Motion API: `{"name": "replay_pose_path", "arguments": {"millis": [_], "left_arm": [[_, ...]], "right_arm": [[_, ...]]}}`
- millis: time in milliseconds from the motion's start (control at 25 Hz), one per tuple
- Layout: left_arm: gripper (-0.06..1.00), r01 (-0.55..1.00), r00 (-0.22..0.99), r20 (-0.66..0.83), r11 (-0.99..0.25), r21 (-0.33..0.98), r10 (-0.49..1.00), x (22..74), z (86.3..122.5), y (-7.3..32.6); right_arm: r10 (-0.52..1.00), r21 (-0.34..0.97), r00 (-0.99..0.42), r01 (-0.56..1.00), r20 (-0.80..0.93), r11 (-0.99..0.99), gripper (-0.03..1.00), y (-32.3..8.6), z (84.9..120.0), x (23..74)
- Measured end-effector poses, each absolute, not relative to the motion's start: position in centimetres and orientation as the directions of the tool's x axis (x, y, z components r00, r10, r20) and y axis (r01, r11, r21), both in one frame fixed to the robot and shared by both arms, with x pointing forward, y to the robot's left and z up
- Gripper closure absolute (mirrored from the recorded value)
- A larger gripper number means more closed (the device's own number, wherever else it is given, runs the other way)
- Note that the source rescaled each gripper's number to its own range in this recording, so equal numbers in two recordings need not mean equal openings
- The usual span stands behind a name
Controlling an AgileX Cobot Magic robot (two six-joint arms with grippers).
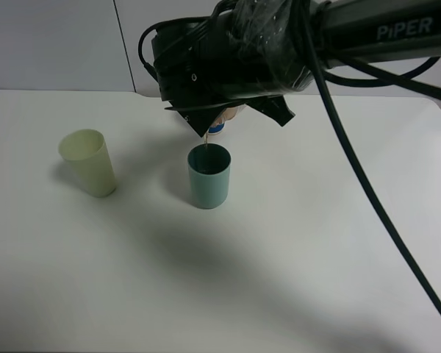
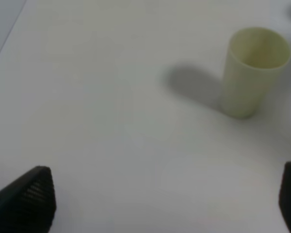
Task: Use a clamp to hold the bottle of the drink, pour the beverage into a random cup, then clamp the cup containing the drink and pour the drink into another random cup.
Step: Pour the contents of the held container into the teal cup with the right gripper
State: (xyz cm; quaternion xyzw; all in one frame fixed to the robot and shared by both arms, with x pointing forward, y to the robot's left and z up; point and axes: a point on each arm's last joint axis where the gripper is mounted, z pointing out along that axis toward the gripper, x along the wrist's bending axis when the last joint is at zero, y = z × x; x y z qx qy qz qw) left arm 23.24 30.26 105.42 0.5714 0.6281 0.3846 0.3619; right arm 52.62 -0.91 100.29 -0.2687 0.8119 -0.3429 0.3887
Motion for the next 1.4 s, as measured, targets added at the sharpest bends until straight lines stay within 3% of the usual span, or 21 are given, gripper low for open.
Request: {"name": "replay_pose_path", "arguments": {"millis": [1400], "left_arm": [[0.18, 0.44, -0.085, -0.015, 0.051, 0.897, 0.996, 23.2, 105.4, 30.3]], "right_arm": [[-0.768, -0.801, -0.461, -0.181, -0.444, 0.571, 0.97, 0.8, 100.8, 51.2]]}}
